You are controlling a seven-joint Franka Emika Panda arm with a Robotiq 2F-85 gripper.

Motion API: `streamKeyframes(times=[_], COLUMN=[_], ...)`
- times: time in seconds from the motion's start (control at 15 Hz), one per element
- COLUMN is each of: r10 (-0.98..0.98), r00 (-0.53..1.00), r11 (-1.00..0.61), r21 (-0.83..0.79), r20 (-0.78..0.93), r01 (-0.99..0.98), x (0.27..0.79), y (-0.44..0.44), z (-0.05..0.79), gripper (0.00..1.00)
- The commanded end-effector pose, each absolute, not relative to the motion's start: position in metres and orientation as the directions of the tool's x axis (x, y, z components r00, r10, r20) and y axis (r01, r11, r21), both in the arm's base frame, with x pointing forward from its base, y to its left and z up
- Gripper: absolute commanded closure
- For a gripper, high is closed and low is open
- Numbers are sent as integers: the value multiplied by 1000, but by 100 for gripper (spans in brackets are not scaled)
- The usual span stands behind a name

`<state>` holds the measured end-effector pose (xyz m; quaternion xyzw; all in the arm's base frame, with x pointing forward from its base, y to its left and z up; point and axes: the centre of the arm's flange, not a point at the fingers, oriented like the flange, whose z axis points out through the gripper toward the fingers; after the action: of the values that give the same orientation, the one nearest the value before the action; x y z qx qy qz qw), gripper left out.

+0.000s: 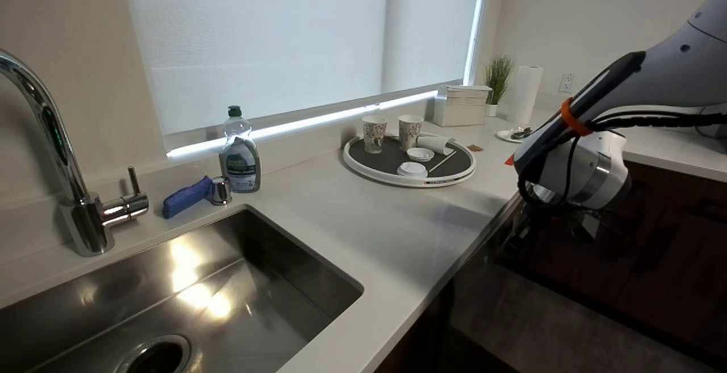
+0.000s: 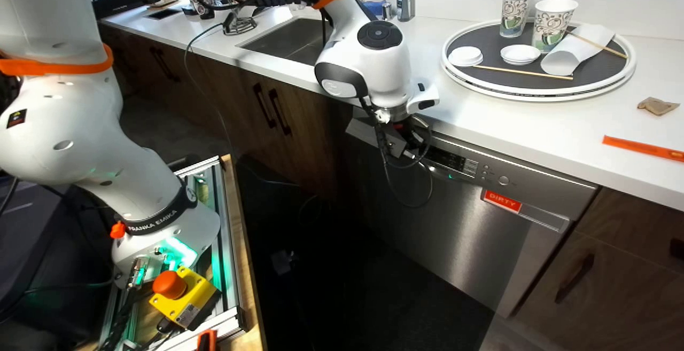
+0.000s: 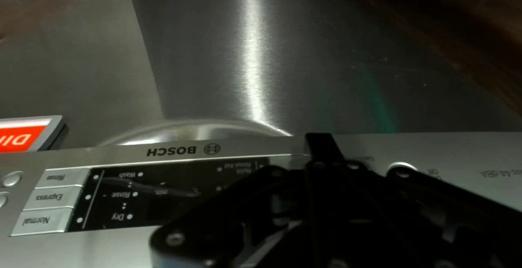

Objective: Press a button on the dishwasher.

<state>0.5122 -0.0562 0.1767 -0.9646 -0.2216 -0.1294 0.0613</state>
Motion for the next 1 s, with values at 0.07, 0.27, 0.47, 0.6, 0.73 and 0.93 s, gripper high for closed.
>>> streamKeyframes(times=[0.07,0.27,0.47,0.6,0.73,0.93], r10=[399,391,391,401,408,404], r00=[888,892,893,890,889,894], r11=[-907,-912,-912,-907,-904,-907], r21=[-42,-38,-35,-42,-47,-38], r20=[229,226,221,217,207,194], r01=[418,409,408,419,425,418], x=[502,497,491,487,483,477], y=[-51,-48,-45,-41,-38,-35], z=[201,211,221,228,233,242], gripper=[74,60,36,23,8,0])
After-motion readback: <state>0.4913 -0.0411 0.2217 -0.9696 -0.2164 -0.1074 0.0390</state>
